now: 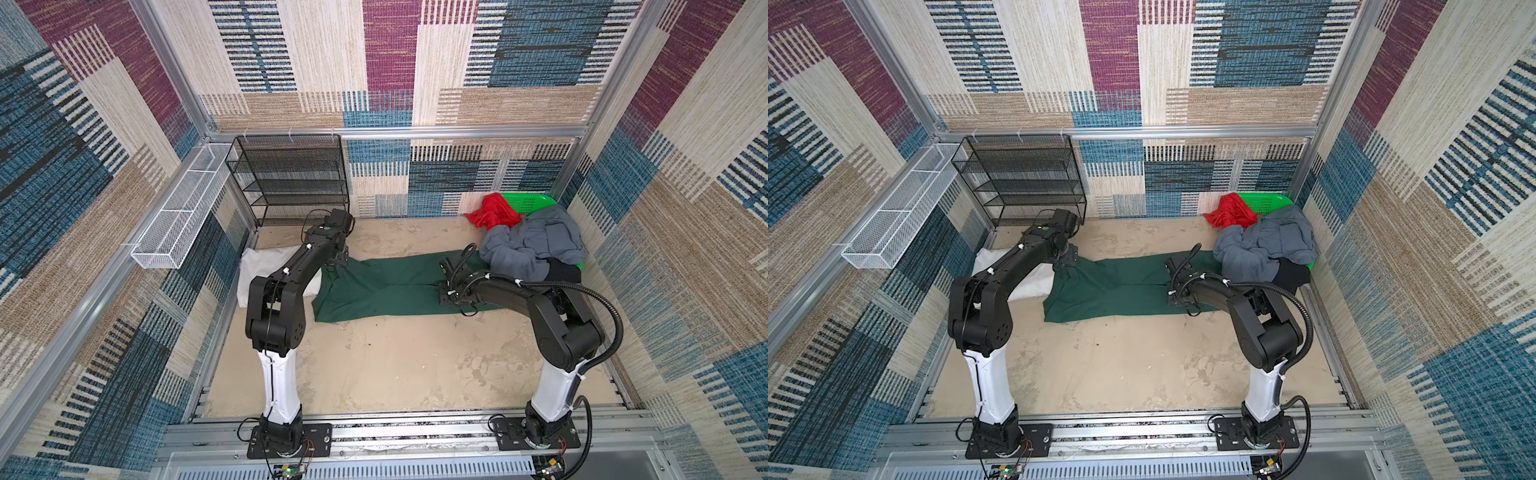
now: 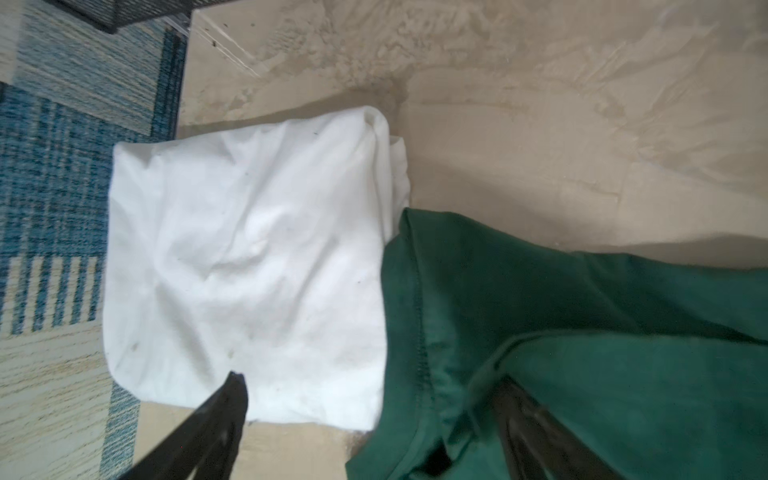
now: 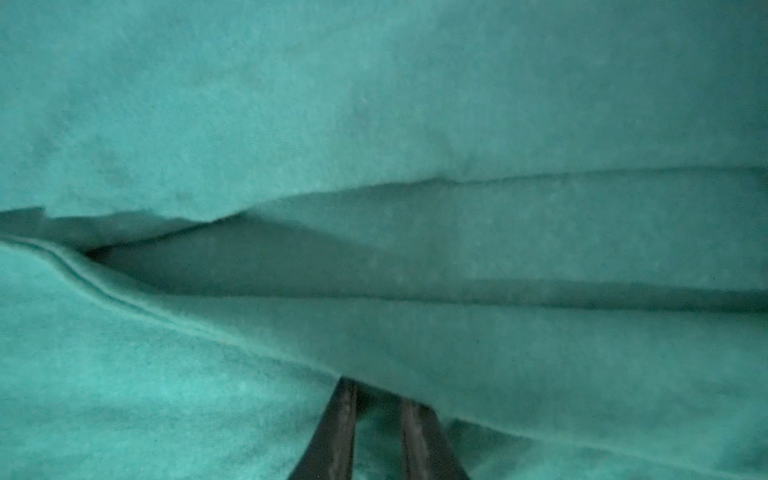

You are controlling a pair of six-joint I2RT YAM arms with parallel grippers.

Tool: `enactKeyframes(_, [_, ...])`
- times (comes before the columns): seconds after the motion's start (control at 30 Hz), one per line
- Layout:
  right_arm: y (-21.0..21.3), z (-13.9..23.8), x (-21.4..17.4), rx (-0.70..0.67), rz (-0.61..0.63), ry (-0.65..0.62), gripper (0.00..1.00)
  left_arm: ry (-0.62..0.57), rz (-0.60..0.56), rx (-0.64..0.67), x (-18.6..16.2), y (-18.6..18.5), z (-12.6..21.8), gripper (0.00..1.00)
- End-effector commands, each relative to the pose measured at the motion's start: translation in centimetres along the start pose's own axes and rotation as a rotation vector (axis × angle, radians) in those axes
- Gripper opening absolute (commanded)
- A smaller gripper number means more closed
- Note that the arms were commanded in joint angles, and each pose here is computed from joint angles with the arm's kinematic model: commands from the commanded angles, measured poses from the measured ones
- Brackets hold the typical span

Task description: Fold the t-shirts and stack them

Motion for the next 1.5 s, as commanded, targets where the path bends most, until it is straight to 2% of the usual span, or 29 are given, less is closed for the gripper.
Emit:
enactKeyframes(0.0, [-0.5,-0.4,-2.0,-0.01,0.003,0.105,0.22,-0.023,0.043,-0.089,-0.9,-0.1,1.9,0.97])
enactKeyframes(0.13, [-0.2,-0.3,-1.7,0.002,0.011,0.1,0.22,-0.02,0.113,-0.209,-4.1,-0.5,3.5,0.99])
enactKeyframes(0.27, [0.0,0.1,-1.5,0.02,0.011,0.09,0.23,0.03,0.162,-0.326,-9.1,-1.9,3.0,0.99])
enactKeyframes(0.47, [0.3,0.2,-1.7,0.046,0.009,0.099,0.24,0.144,0.181,-0.349,-14.2,-3.3,0.5,0.96])
enactKeyframes(0.57, [0.2,0.4,-1.8,0.051,0.009,0.096,0.24,0.184,0.178,-0.365,-15.0,-4.1,-0.6,0.93])
enactKeyframes(0.7, [0.2,0.7,-1.8,0.054,0.006,0.093,0.25,0.225,0.161,-0.311,-15.4,-4.1,-1.9,0.86])
enactKeyframes(0.8, [0.1,0.7,-2.0,0.055,0.006,0.1,0.24,0.256,0.149,-0.288,-15.7,-4.2,-2.8,0.72])
enactKeyframes(0.9, [-0.1,0.9,-2.0,0.047,0.007,0.094,0.25,0.303,0.138,-0.259,-16.2,-4.1,-3.5,0.39])
enactKeyframes(1.0, [-0.5,1.1,-1.9,0.016,0.008,0.082,0.26,0.329,0.139,-0.234,-16.8,-3.6,-3.7,0.12])
enactKeyframes(1.07, [-0.8,1.2,-1.9,-0.011,0.012,0.079,0.27,0.333,0.148,-0.216,-17.3,-3.0,-3.8,0.0])
enactKeyframes(1.27, [-1.7,1.3,-1.9,-0.077,0.02,0.071,0.27,0.364,0.173,-0.214,-17.9,-1.8,-3.9,0.0])
enactKeyframes(1.47, [-3.5,1.7,-1.3,-0.202,0.021,0.03,0.29,0.366,0.174,-0.212,-18.0,-1.4,-3.6,0.0])
Point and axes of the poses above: each gripper's point midway between its finger pads, its own z axis back along the fingers, its own y axis along the line the jaws close on, x = y × z, the point moved 5 cm from there along z, back along the fingers, and after that the axes turned 6 degrees about -z, right-handed, at the moved point
